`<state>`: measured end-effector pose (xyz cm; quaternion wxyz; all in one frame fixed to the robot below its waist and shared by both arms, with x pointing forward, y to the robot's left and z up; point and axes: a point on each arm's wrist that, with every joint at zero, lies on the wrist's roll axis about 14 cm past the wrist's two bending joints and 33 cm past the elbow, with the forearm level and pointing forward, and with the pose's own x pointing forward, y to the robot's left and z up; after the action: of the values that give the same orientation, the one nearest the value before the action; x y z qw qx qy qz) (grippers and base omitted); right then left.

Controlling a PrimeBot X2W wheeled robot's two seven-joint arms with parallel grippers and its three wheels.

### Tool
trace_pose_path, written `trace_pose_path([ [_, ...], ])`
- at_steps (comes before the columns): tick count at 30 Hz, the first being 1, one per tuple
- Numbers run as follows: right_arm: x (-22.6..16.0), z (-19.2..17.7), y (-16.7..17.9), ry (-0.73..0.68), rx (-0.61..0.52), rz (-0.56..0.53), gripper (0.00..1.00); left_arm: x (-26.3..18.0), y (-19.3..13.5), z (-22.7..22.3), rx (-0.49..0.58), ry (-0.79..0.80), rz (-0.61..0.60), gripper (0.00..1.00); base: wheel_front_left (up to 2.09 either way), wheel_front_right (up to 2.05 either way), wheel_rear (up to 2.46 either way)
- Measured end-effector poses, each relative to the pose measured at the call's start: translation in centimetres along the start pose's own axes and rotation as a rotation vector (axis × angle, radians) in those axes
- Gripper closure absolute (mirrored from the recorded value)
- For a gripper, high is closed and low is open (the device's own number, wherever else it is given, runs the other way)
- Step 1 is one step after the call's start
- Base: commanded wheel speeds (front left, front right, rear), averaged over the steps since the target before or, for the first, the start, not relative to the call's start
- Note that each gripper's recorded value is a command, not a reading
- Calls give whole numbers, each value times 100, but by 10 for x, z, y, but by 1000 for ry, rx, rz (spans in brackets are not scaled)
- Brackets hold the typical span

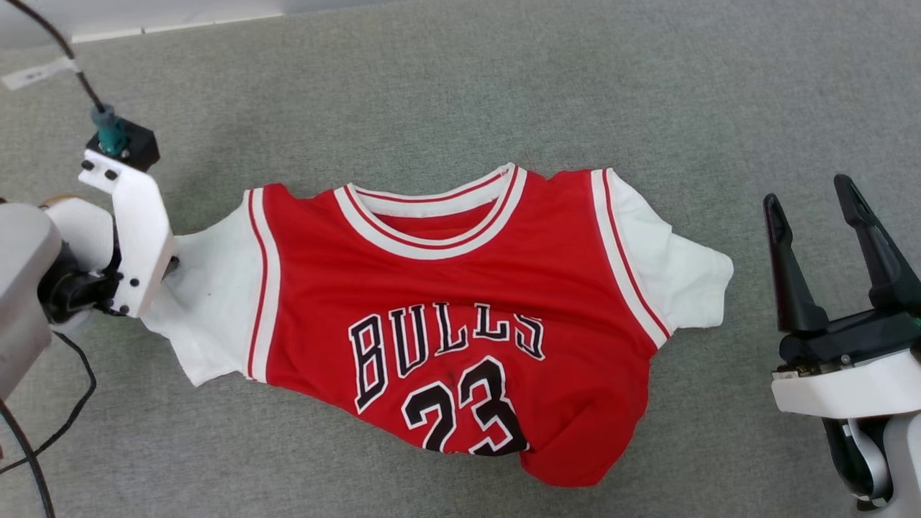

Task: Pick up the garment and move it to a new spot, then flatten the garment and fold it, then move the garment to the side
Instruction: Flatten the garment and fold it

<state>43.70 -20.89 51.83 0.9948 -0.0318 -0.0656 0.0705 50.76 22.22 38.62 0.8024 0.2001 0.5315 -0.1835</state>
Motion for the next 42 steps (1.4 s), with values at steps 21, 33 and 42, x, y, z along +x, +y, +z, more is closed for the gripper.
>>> trace_pose_path([
  [21, 35, 40, 5, 123, -281, 257, 0, -61, -14, 12, 81, -237, 9, 100, 0, 0, 0],
  [33, 16, -47, 28, 943, -374, 521, 0, -79, -35, 21, 140, -327, -20, 100, 0, 0, 0],
  [42, 22, -106, 26, 1219, -252, 502, 0, -72, -32, 39, 144, -367, -23, 100, 0, 0, 0],
])
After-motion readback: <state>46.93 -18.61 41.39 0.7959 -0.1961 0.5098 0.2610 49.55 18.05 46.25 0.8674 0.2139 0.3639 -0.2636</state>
